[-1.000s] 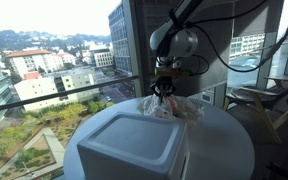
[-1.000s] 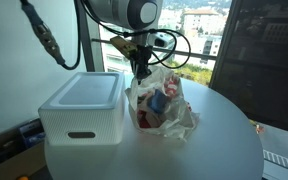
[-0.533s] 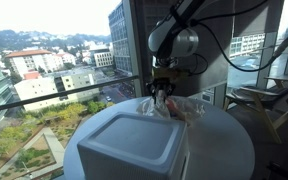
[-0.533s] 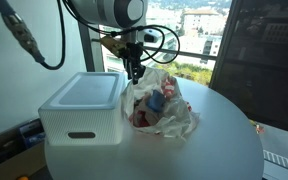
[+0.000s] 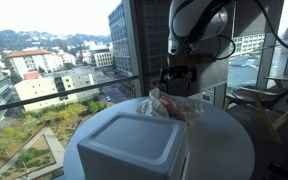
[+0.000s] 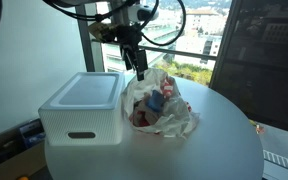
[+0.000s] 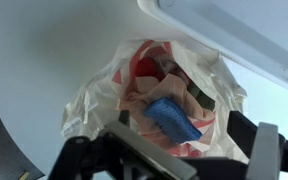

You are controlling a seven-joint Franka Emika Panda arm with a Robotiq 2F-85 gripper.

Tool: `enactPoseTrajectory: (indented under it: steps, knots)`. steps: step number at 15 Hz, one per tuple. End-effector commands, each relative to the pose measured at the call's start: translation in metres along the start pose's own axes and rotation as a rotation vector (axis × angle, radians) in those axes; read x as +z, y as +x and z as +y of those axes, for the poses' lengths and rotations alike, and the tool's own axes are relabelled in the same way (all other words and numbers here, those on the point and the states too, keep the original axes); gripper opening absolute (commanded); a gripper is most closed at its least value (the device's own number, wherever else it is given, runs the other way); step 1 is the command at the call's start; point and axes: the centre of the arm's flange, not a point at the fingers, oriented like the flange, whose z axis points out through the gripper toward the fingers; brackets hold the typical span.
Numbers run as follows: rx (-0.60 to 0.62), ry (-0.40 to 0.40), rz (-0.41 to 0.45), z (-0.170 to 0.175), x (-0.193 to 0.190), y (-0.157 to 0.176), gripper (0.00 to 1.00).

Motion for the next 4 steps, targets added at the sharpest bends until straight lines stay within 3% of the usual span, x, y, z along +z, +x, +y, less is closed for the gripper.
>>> enactPoseTrajectory:
  steps: [1,4]
  knots:
    - [0.036,0.018,0.028,0.0239,-0.0016,-0.018,1.0]
    - [0.053,0.006,0.085,0.0291,0.0073,-0.0175,1.0]
